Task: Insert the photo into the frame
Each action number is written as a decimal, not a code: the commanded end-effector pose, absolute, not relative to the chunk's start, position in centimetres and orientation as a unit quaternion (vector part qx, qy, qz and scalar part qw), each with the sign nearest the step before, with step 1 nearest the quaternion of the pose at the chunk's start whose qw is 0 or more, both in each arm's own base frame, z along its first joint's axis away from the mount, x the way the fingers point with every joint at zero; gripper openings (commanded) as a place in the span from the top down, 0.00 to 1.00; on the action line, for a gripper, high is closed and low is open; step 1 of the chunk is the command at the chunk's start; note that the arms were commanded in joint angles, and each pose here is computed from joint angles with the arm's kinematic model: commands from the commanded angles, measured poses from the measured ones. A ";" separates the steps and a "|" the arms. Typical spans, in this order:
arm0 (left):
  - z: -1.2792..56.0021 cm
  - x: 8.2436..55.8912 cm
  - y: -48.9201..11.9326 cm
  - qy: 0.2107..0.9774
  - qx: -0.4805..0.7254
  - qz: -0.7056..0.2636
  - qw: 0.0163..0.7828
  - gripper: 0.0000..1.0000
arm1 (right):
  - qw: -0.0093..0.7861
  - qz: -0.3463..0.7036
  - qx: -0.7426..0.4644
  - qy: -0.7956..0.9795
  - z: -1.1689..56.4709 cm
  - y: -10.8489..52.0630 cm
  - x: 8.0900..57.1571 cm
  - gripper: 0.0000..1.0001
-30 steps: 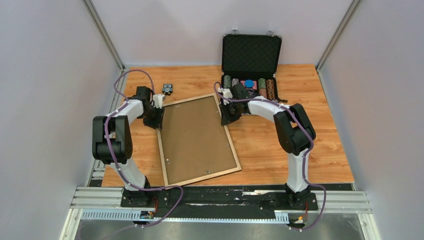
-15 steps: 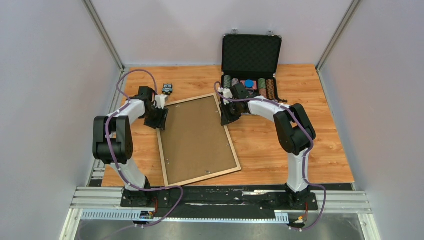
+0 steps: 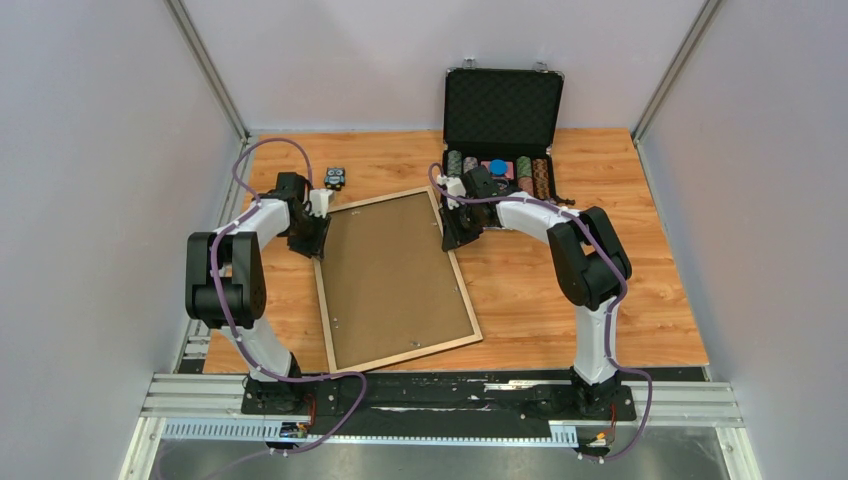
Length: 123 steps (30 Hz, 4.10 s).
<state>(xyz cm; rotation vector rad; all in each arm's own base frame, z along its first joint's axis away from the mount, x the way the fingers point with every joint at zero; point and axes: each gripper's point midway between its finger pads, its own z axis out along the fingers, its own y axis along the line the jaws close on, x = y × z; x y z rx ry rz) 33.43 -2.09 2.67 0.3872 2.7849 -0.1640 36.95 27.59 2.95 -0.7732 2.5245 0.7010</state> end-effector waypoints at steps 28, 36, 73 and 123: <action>2.4 36.7 -5.6 0.951 0.157 -0.118 0.239 0.47 | 0.197 0.252 -0.276 0.907 2.0 26.8 37.1 0.83; 2.1 37.1 -5.3 0.951 0.152 -0.109 0.245 0.59 | 0.197 0.252 -0.274 0.907 1.9 26.7 37.2 0.83; 4.5 35.8 -5.0 0.954 0.168 -0.106 0.226 0.31 | 0.190 0.255 -0.241 0.917 1.7 26.7 37.6 0.92; 4.1 29.3 -3.3 0.955 0.184 -0.141 0.183 0.31 | 0.225 0.378 -0.057 0.896 6.0 30.2 45.0 0.91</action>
